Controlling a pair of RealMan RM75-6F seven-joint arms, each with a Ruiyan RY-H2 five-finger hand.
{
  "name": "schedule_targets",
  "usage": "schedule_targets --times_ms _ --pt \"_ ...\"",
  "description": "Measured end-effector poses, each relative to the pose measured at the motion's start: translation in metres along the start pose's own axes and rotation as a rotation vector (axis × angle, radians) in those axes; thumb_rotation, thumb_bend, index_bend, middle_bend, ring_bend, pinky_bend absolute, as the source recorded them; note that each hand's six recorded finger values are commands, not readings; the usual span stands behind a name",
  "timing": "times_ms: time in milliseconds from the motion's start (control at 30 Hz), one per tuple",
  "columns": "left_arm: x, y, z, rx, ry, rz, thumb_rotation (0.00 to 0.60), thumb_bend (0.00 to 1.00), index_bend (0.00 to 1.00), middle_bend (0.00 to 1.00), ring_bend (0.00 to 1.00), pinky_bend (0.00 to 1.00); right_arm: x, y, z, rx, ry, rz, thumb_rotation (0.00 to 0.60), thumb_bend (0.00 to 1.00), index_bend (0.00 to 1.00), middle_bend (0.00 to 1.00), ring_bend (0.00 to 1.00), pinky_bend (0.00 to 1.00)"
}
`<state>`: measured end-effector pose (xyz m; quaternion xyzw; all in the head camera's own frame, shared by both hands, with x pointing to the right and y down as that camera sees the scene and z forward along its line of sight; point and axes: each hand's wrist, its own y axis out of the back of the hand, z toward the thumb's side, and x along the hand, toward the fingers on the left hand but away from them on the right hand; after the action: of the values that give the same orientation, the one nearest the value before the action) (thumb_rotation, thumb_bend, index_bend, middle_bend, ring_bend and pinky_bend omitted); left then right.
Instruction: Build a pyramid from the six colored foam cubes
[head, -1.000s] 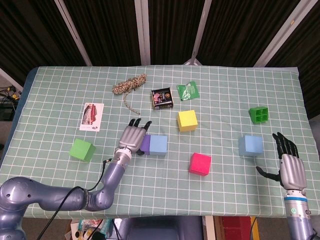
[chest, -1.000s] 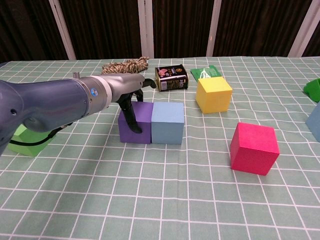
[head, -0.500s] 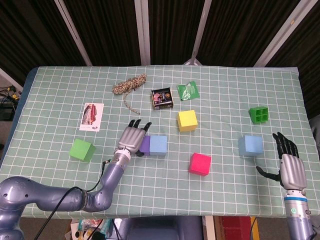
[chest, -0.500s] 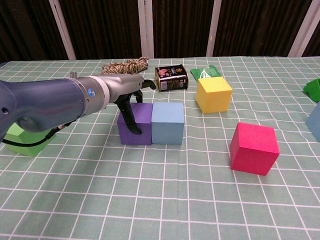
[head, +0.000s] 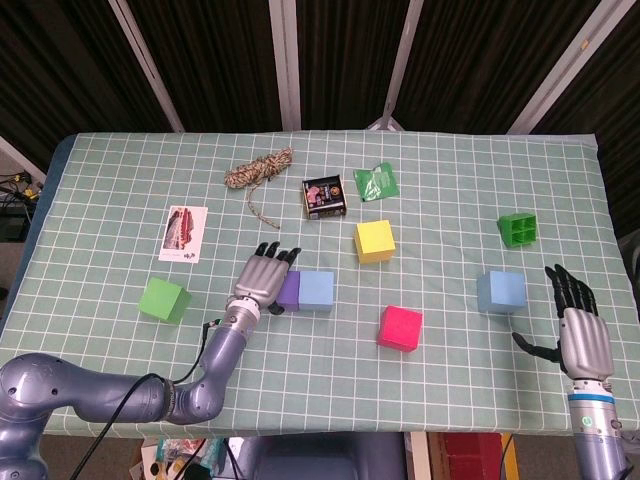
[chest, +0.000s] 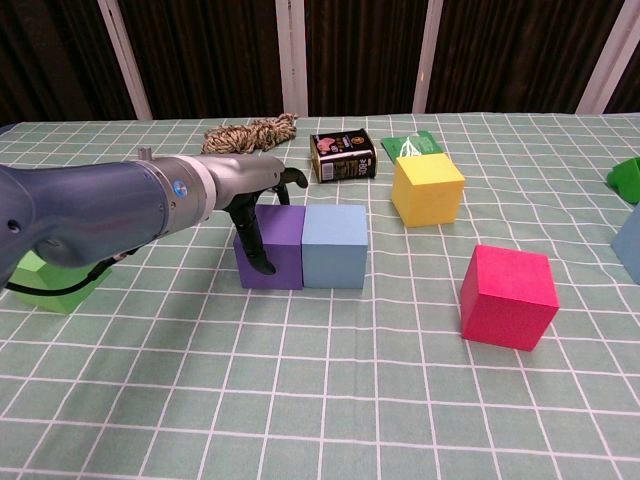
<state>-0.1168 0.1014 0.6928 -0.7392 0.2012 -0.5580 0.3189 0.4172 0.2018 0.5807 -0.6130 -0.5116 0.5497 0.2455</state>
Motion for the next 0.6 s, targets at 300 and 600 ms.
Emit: schedule_targets --times_ms 300,600 --pt "-0.006 0.014 0.0 -0.014 -0.017 0.045 0.6 0.08 0.0 0.01 0.0 0.0 0.0 0.0 0.001 0.001 0.004 0.001 0.6 0.18 0.0 0.0 0.0 0.0" --pt "-0.03 0.037 -0.009 -0.052 -0.046 0.094 0.6 0.06 0.0 0.01 0.0 0.0 0.001 0.0 0.002 0.014 0.012 0.003 0.6 0.18 0.0 0.0 0.0 0.0"
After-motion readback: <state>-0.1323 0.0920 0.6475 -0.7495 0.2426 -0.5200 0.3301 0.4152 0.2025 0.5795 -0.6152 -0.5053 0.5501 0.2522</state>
